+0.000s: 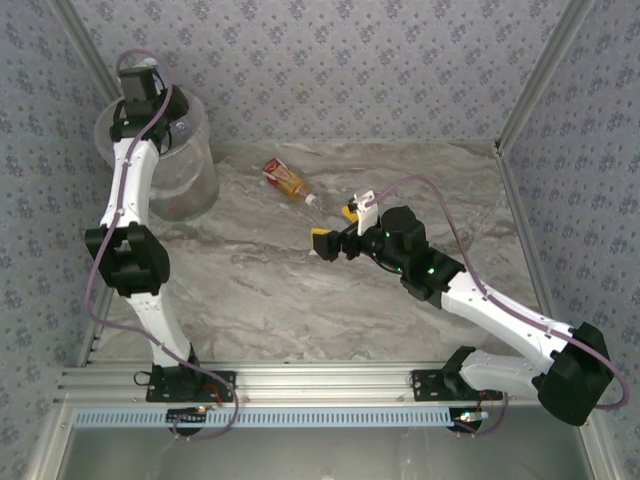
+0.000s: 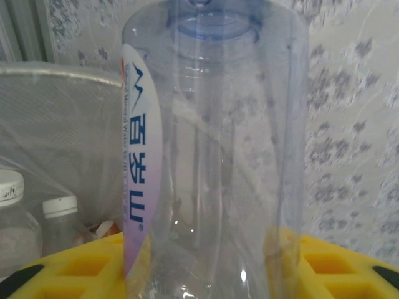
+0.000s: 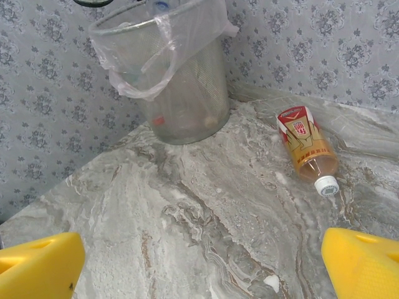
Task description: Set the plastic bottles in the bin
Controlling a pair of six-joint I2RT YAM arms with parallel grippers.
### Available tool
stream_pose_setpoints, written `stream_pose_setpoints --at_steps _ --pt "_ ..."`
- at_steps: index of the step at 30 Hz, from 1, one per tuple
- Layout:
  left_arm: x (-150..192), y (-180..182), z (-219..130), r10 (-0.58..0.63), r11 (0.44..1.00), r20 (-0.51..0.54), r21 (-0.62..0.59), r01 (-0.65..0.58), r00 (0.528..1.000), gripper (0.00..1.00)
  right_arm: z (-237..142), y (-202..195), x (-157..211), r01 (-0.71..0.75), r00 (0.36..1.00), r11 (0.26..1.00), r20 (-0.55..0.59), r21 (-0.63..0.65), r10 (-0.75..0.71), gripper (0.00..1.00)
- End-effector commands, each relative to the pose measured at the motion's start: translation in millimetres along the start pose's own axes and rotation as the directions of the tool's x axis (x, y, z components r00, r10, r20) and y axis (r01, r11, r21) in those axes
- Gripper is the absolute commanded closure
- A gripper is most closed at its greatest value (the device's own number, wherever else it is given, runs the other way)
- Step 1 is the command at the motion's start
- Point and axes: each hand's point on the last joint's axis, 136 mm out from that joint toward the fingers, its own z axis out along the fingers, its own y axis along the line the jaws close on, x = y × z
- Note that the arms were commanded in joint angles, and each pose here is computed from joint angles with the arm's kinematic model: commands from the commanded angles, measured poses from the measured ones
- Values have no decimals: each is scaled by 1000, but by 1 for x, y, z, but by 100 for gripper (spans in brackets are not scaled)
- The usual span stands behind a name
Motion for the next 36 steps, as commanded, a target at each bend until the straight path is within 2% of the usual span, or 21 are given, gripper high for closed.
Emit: stream_pose_setpoints --at_steps 1,5,11,16,22,24,28,31,36 --pt "3 -13 -7 50 996 -43 72 -47 998 40 -2 -1 1 12 1000 1000 -1 14 -12 0" --pt "3 -26 -13 72 988 -52 139 -64 996 32 -2 -1 3 15 1000 1000 -8 16 -14 0" --pt "-5 -29 -24 78 987 -35 145 -72 996 27 0 -1 4 11 1000 1000 -9 15 -11 0" --pt "-10 -30 -32 73 987 -31 143 -68 997 18 -1 -1 3 11 1000 1000 -7 12 -11 0" --pt "-18 -48 -55 54 974 -12 222 -50 998 17 -2 -2 6 2 1000 1000 -14 19 -2 0" --pt "-24 -43 -62 55 982 6 182 -55 998 18 -1 -3 7 0 1000 1000 -17 24 0 0" --pt "-17 -7 -56 51 999 -30 -14 -51 998 22 0 -3 7 3 1000 1000 -16 25 -3 0" --pt "-2 8 -47 54 995 -84 -77 -61 995 23 1 -2 5 7 1000 1000 -13 20 -7 0" --pt "1 21 -42 25 989 -86 -143 -37 996 22 5 -1 6 9 1000 1000 -30 12 -8 0"
